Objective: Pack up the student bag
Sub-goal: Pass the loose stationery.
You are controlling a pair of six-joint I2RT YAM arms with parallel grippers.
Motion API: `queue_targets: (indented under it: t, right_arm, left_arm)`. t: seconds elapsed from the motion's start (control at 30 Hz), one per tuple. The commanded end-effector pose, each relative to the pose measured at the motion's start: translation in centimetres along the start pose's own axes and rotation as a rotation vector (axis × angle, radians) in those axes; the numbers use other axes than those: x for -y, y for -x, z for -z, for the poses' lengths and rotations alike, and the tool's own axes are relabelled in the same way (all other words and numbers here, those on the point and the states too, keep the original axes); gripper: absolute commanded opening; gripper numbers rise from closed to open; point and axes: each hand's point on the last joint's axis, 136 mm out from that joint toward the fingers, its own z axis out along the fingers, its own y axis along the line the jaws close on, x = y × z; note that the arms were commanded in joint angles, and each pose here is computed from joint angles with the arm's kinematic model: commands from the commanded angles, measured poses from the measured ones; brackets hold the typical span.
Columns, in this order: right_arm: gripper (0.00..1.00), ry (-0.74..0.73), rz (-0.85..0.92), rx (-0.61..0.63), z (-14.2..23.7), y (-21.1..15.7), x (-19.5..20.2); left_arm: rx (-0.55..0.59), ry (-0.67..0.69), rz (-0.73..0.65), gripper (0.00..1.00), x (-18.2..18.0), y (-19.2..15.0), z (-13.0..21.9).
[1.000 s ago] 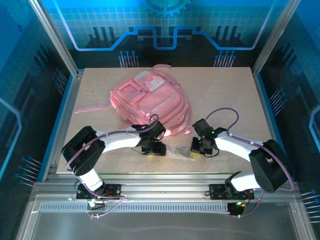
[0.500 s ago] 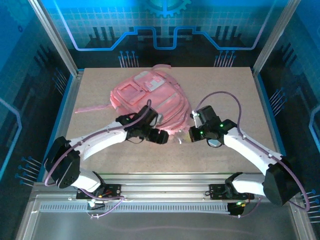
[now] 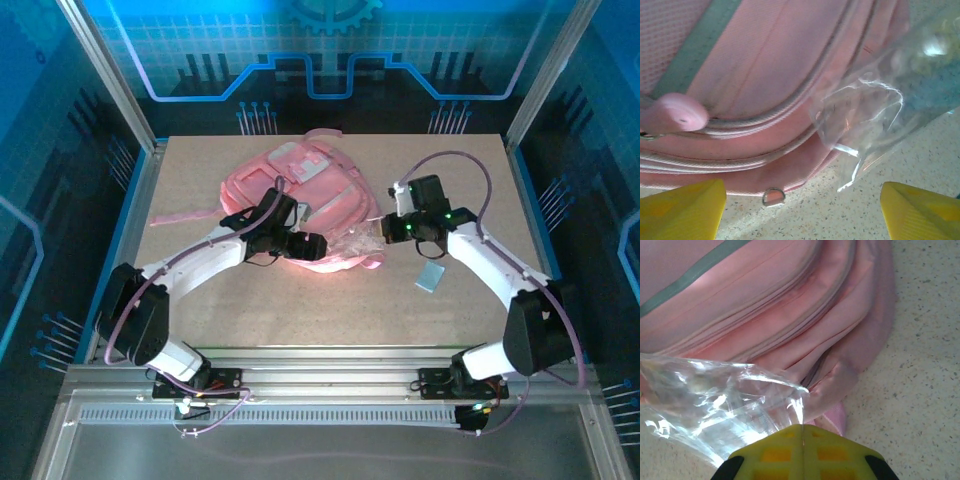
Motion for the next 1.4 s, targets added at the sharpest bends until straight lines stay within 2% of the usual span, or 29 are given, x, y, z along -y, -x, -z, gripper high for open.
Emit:
queue_targets:
  t: [0.0,0.1,0.13,0.33,0.4,0.6,0.83,0.97,1.1,1.2,1.33,1.37]
  right_arm:
    - [0.0,0.082,-0.135,0.064,0.0,3.1,-0.1]
    - [0.0,0.155,-0.181,0.085,-0.2,4.4,-0.3]
    - [0.0,0.2,-0.167,0.095,-0.2,4.9,-0.9]
    - [0.0,0.45,0.084,0.13,0.3,7.1,-5.3]
    - [0.0,0.498,0.131,0.117,0.4,7.7,-6.2]
    - [0.0,0.523,0.228,0.07,0.3,8.4,-7.9]
    - [0.0,0.552,0.286,0.038,0.5,8.0,-9.3]
    - [0.0,0.555,0.296,0.031,0.4,7.8,-9.6]
    - [0.0,0.52,0.28,0.031,-0.3,8.2,-9.1]
    - [0.0,0.48,0.262,0.034,-1.0,8.6,-8.3]
    - [0.0,0.456,0.251,0.035,-1.5,9.1,-7.7]
    - [0.0,0.457,0.253,0.034,-1.5,9.2,-7.7]
  left_arm:
    - [0.022,0.108,0.059,0.82,-2.3,0.8,0.4]
    - [0.031,0.217,0.056,0.83,-4.1,1.3,1.5]
    - [0.041,0.217,0.035,0.83,-4.0,1.5,1.8]
    - [0.116,-0.052,-0.13,0.86,1.8,4.5,3.4]
    - [0.149,-0.071,-0.153,0.88,2.7,6.3,3.9]
    - [0.195,-0.092,-0.217,0.89,3.9,10.9,4.1]
    - [0.163,-0.083,-0.279,0.9,3.0,12.9,2.0]
    - [0.135,-0.172,-0.288,0.89,3.6,13.3,1.2]
    - [0.041,-0.313,-0.248,0.77,5.2,11.8,0.2]
    - [-0.021,-0.341,-0.176,0.58,5.1,10.5,-0.4]
    - [-0.053,-0.395,-0.117,0.4,5.6,9.1,-0.4]
    - [-0.054,-0.399,-0.112,0.32,5.6,8.9,-0.3]
